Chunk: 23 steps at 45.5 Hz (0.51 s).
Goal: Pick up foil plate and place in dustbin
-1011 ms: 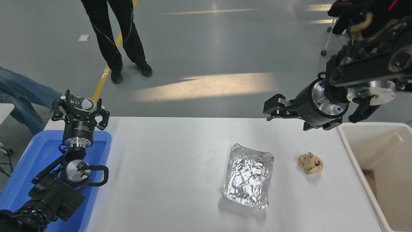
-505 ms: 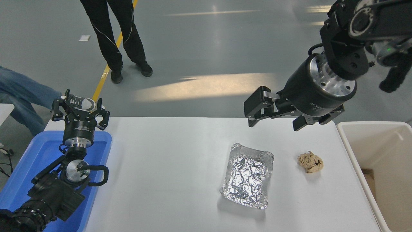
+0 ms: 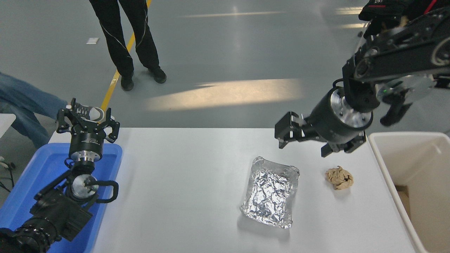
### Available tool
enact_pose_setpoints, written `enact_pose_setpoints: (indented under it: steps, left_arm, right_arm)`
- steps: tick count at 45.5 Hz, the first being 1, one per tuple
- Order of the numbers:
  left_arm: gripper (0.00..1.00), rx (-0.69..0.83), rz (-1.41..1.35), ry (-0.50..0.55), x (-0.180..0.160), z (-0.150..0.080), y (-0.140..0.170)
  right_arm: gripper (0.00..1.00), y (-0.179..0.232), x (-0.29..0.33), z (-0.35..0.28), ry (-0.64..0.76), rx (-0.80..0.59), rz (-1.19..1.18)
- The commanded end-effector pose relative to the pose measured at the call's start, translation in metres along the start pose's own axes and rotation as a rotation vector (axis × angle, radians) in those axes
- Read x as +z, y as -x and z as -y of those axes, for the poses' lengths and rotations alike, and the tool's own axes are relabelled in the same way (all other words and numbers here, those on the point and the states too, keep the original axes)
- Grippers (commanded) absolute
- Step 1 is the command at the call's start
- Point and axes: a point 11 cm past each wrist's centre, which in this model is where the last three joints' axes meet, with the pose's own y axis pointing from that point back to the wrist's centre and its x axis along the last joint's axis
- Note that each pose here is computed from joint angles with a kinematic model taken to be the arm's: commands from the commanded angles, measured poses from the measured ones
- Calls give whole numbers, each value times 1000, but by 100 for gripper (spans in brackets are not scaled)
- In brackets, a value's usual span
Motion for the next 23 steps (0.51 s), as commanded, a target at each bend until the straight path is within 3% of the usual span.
enact_pose_setpoints:
  steps: [1,18,23]
  left_arm:
    - [99,0,1,-1,0,0,0]
    - [99,1,0,0,0,0,0]
    - [99,1,0,0,0,0,0]
  right_arm:
    - [98,32,26,89,18,-31,109]
    - [98,49,38,163,7,3,212]
    - [93,55,30,175,-24,-7,238]
